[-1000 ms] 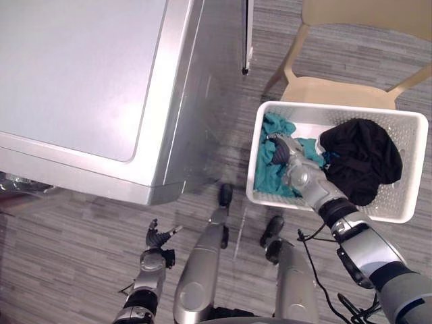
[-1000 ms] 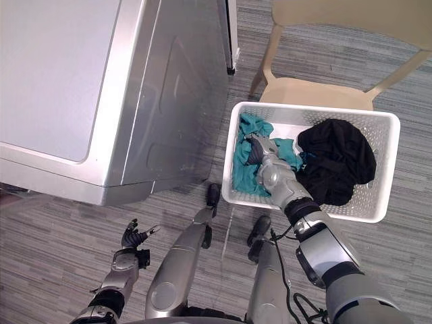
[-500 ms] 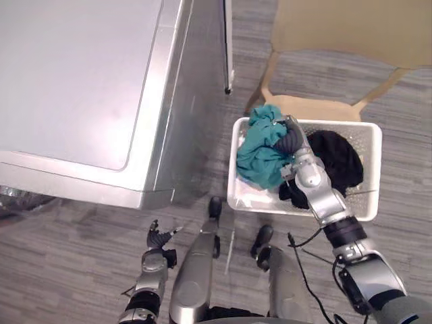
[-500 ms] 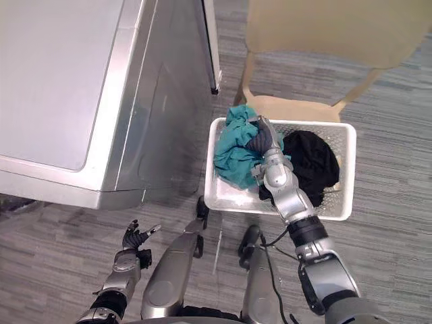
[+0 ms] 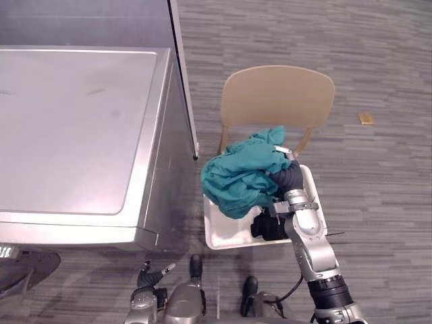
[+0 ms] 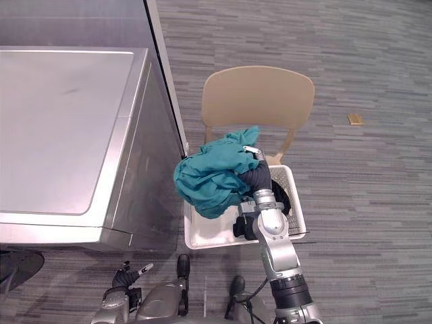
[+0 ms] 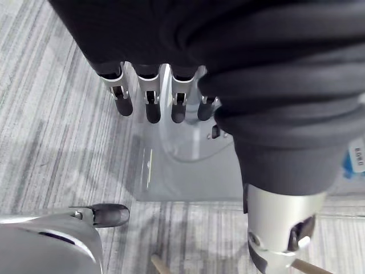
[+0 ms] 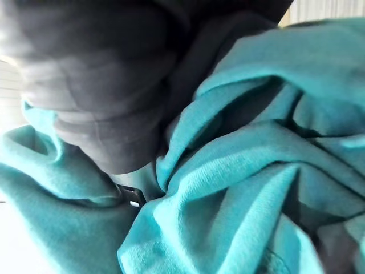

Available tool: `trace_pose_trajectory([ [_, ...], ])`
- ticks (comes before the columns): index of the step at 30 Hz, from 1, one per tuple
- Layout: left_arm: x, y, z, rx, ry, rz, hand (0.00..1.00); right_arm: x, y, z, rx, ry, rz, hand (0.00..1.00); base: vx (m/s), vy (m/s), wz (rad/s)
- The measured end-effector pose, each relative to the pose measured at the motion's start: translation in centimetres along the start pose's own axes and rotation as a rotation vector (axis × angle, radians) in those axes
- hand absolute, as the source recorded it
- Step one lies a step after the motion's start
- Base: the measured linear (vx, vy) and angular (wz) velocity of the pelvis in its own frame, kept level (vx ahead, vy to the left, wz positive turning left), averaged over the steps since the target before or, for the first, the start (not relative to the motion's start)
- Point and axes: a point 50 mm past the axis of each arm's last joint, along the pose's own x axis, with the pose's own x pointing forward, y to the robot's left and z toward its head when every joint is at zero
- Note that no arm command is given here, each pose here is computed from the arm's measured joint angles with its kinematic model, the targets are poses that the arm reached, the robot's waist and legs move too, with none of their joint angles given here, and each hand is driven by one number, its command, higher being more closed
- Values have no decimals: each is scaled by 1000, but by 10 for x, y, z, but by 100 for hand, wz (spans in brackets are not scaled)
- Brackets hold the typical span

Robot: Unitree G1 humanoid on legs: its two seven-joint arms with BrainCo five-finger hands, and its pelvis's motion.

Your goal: Pick up the laundry basket with both hands and put the clothes into the washing machine.

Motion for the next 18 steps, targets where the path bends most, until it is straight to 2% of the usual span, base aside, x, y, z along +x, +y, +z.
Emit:
trace_pose_trajectory([
  [3, -4, 1, 15, -27, -85, 4, 0, 0, 9, 8, -4, -38, 32, 100, -122, -194, 98],
  [7, -19, -8, 23, -83, -164, -7, 0, 5, 29, 29, -30, -131, 114, 100, -293, -274, 20],
  [10, -36, -30, 34, -108, -236, -84, 0, 4, 22, 29, -69, -128, 106, 100, -408, -250, 72],
  [12, -47, -47, 59, -99, -346, -178, 0, 6, 5, 27, -119, -113, 63, 100, -460, -214, 143],
  [18, -71, -48, 125, -63, -696, -268, 0, 8, -4, 16, -135, -64, 43, 100, -266, -76, 96],
])
